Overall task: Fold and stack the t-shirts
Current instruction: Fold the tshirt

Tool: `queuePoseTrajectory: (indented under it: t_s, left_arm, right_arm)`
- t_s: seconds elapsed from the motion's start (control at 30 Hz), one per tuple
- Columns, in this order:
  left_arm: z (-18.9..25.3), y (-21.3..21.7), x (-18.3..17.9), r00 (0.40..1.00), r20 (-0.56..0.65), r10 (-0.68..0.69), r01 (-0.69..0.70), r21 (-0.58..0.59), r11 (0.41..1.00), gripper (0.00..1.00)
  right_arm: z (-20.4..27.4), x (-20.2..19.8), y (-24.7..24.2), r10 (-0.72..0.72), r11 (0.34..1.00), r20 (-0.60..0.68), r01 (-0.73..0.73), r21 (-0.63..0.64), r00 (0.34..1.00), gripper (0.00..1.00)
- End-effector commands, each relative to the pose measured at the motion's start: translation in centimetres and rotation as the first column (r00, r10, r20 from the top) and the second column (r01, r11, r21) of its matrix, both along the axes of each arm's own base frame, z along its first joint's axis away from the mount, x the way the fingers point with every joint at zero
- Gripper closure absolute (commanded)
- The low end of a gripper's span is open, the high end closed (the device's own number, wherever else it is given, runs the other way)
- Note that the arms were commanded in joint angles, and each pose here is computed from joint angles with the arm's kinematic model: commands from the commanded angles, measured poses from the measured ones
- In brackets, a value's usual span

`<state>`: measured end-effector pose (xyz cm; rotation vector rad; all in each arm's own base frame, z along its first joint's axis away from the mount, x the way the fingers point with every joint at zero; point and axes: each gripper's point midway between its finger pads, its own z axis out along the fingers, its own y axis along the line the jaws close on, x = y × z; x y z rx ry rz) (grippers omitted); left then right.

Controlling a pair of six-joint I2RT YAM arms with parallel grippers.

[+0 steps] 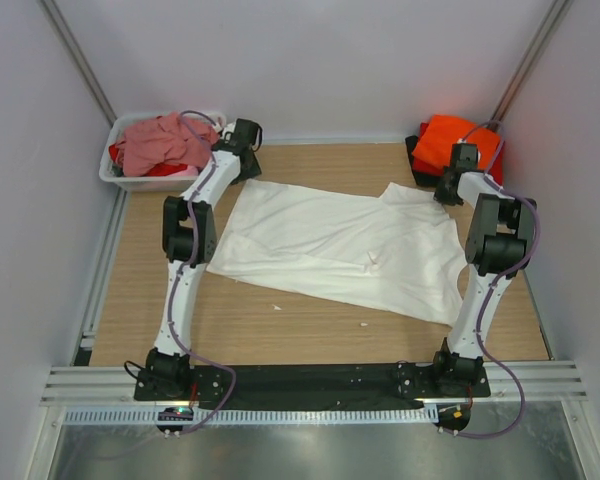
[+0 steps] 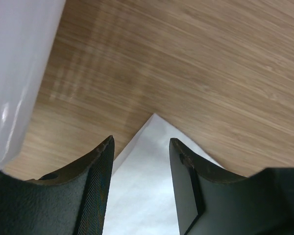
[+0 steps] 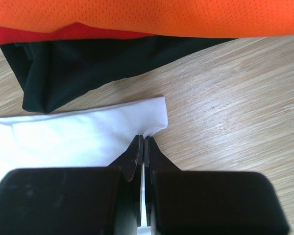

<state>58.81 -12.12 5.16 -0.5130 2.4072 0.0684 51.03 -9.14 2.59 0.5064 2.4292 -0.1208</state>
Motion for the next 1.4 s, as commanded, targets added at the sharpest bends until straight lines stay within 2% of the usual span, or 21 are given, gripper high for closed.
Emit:
queuePoseTrajectory:
  t_s: [0.0, 0.27, 0.4, 0.5, 0.53, 0.7, 1.03, 1.27, 1.37]
  left_arm:
    - [0.1, -0.9, 2.4, 0.996, 0.091, 0.003, 0.001, -0.045, 0.999, 0.5]
    - [-0.3, -2.3, 3.9, 0.991, 0.133, -0.022, 0.033, -0.076, 0.997, 0.48]
    - [-1.1, -2.7, 3.8, 0.992, 0.122, -0.034, 0.043, -0.075, 0.996, 0.55]
    - [-1.4, -3.1, 3.5, 0.992, 0.116, -0.044, 0.053, -0.077, 0.996, 0.72]
    - [-1.1, -3.1, 3.6, 0.992, 0.121, -0.044, 0.054, -0.08, 0.995, 0.83]
    - [-0.4, -3.1, 3.4, 0.99, 0.13, -0.06, 0.069, -0.072, 0.995, 1.0]
    - [3.0, -2.1, 3.2, 0.982, 0.174, -0.074, 0.079, -0.019, 0.997, 1.0]
    - [7.3, -1.5, 2.2, 0.976, 0.203, -0.083, 0.087, -0.014, 0.996, 1.0]
    - [9.0, -0.6, 1.5, 0.973, 0.221, -0.068, 0.074, -0.019, 0.997, 1.0]
  right_arm:
    - [2.1, 0.4, 0.2, 0.025, 1.0, 0.041, -0.025, 0.004, 0.999, 0.99]
    - [1.8, 0.6, 0.7, 0.036, 0.999, 0.043, -0.037, 0.028, 0.998, 0.99]
    - [1.7, 0.7, 0.8, 0.037, 0.999, 0.04, -0.038, 0.035, 0.999, 0.99]
    - [1.5, 0.7, 0.7, 0.035, 0.999, 0.036, -0.036, 0.033, 0.999, 0.99]
    - [1.5, 0.7, 0.8, 0.036, 0.999, 0.035, -0.037, 0.032, 0.999, 0.99]
    - [1.1, 0.9, 0.9, 0.04, 0.998, 0.033, -0.041, 0.048, 0.999, 0.99]
    - [1.2, 1.3, 1.4, 0.046, 0.996, 0.047, -0.049, 0.076, 0.998, 0.99]
    - [4.7, 3.6, 5.2, 0.144, 0.954, 0.201, -0.19, 0.232, 0.969, 0.99]
    - [6.4, 4.5, 5.6, 0.162, 0.95, 0.215, -0.211, 0.231, 0.963, 0.99]
